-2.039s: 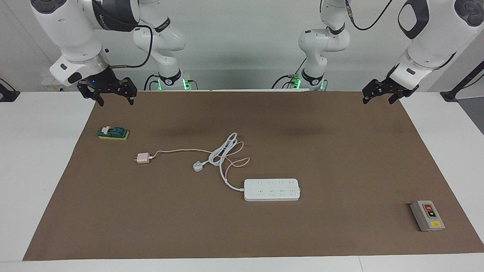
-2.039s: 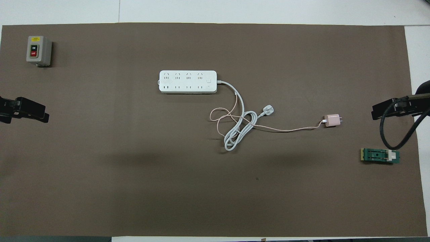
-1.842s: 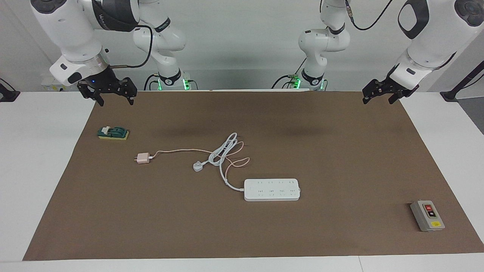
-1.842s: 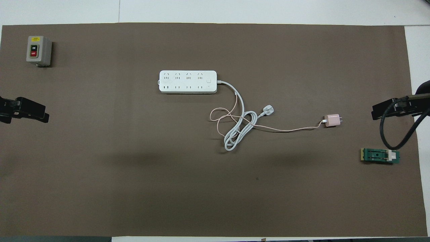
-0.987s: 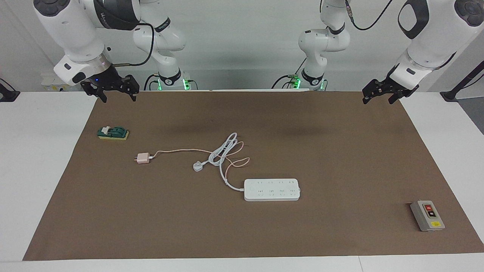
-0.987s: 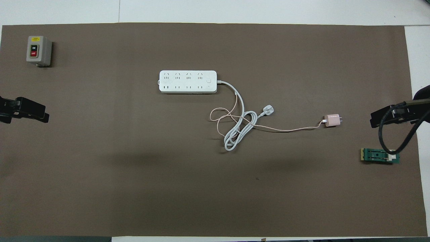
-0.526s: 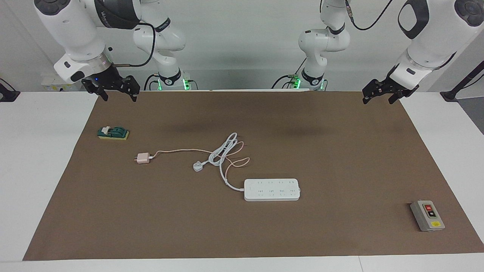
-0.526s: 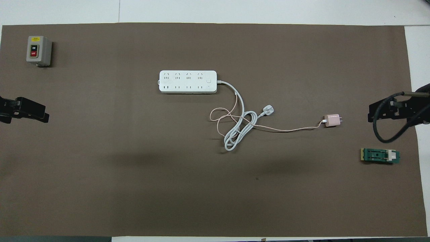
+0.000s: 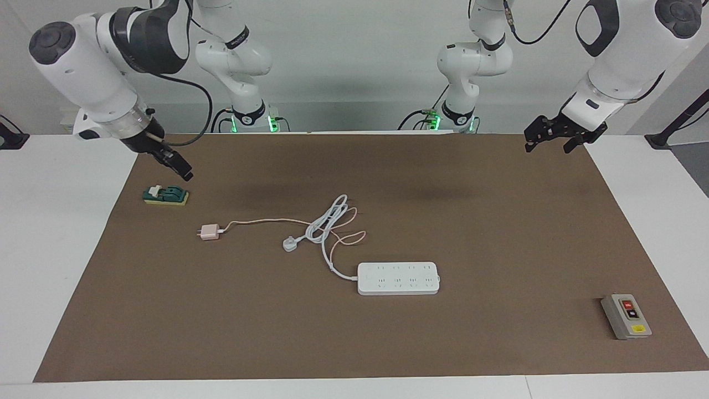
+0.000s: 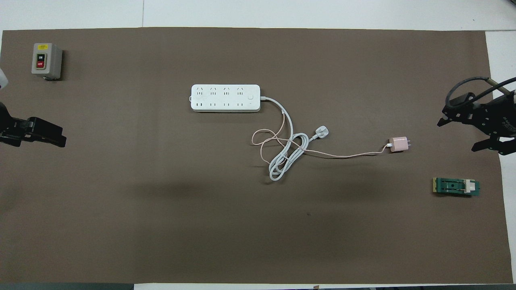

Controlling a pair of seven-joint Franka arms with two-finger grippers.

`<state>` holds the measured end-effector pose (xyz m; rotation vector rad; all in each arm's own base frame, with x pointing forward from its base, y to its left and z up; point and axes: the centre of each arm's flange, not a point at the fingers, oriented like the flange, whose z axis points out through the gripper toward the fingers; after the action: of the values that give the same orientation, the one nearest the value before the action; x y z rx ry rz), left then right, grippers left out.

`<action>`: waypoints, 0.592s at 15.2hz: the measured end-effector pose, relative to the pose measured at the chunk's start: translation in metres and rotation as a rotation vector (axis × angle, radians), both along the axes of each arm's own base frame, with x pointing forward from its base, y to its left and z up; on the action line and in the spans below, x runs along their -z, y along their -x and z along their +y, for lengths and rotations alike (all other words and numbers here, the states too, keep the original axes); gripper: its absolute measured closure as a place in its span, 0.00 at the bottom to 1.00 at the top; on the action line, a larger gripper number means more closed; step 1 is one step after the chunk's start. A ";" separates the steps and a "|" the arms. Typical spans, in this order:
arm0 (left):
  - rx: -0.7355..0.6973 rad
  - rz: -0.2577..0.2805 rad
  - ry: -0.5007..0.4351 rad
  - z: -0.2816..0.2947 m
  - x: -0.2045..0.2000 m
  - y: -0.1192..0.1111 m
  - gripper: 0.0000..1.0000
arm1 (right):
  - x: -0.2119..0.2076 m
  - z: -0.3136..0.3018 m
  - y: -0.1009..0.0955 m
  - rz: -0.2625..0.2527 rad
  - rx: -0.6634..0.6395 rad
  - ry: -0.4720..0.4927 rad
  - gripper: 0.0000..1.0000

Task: Plug charger into power strip
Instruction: 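Move the right gripper over the pink charger while the left gripper advances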

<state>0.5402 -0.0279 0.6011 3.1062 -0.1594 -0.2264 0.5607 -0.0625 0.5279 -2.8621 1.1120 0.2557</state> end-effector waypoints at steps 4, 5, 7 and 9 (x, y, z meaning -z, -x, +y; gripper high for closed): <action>0.003 -0.050 0.025 -0.005 0.001 -0.007 0.00 | 0.059 -0.028 -0.017 0.026 0.289 -0.075 0.08; -0.002 -0.072 0.067 -0.009 0.002 -0.010 0.00 | 0.074 -0.032 -0.020 0.034 0.352 -0.091 0.10; -0.011 -0.094 0.150 -0.015 0.007 -0.015 0.00 | 0.106 -0.041 -0.021 0.044 0.439 -0.100 0.11; -0.020 -0.085 0.226 -0.014 0.016 -0.018 0.00 | 0.132 -0.044 -0.018 0.050 0.513 -0.117 0.11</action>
<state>0.5580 -0.0415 0.5850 2.8919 -0.1448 -0.0700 0.5785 -0.1063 0.3955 -2.3750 1.7180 0.3440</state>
